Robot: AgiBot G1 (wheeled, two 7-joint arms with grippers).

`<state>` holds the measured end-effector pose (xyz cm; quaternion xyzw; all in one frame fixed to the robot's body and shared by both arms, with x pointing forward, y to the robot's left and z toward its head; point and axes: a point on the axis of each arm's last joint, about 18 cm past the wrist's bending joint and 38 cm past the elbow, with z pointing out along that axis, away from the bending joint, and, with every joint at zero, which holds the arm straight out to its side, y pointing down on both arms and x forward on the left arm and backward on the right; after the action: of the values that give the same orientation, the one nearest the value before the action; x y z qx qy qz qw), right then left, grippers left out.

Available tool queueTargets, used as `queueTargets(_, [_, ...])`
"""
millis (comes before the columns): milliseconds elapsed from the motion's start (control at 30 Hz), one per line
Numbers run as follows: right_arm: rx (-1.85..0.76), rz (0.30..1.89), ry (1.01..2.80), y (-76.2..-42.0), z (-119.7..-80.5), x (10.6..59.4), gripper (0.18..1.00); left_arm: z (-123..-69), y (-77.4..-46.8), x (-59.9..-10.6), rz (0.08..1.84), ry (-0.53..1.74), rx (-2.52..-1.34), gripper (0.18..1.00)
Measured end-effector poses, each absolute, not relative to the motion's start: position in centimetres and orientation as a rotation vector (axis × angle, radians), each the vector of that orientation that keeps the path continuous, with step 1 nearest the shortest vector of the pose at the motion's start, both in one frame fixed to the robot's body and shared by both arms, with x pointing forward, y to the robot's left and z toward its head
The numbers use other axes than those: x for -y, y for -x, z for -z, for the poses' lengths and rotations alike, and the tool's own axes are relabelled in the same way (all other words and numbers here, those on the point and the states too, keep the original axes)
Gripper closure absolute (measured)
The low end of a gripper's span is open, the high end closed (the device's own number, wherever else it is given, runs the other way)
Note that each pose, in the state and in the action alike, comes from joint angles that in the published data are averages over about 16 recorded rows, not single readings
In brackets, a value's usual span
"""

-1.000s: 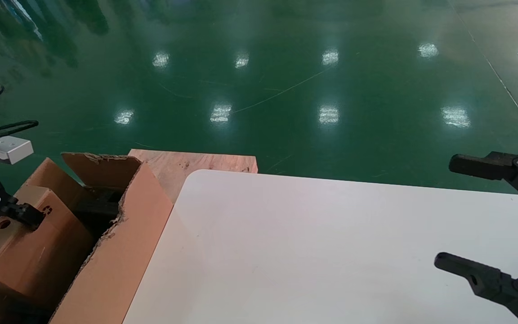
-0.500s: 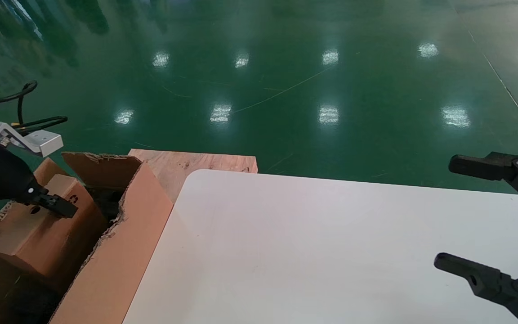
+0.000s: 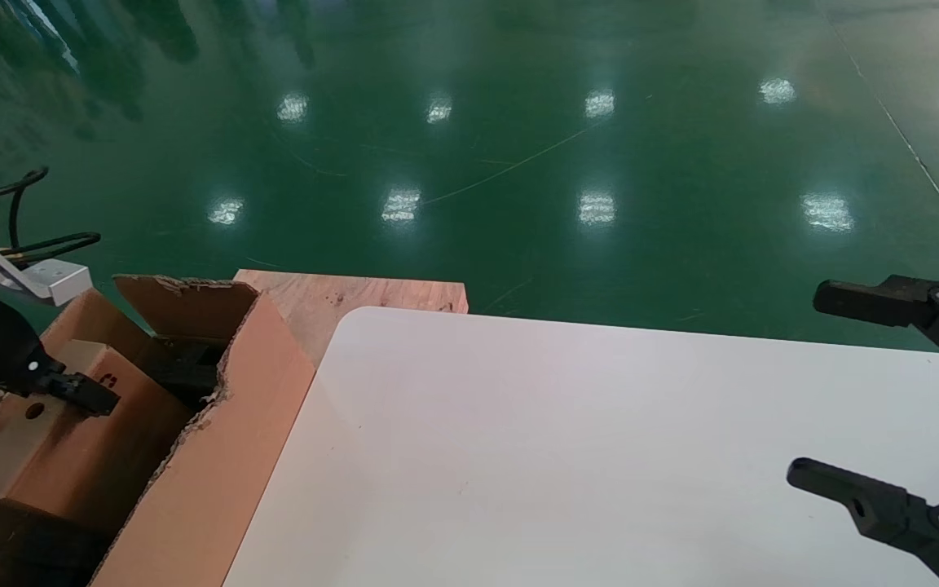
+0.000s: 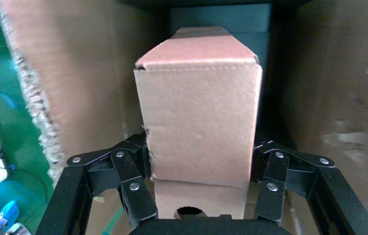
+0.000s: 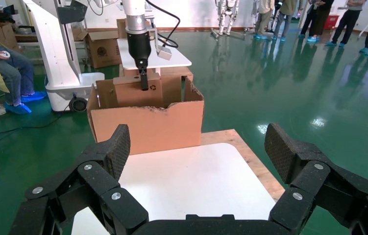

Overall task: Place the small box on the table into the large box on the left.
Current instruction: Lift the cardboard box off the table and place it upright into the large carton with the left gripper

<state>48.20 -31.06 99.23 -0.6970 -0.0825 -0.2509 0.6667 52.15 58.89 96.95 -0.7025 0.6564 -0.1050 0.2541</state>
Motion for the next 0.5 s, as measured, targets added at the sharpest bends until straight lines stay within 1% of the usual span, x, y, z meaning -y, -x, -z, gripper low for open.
queueTargets(233, [0.186,0.566,1.573,-48.2,-99.2,31.1,0.178,-95.1,-51.3,-62.2,0.225,1.927,-1.731,0.929])
queueTargets(500, [0.186,0.566,1.573,-48.2,-99.2,31.1,0.178,-92.9,-50.5,-64.7,0.212,1.929,-1.707,0.93])
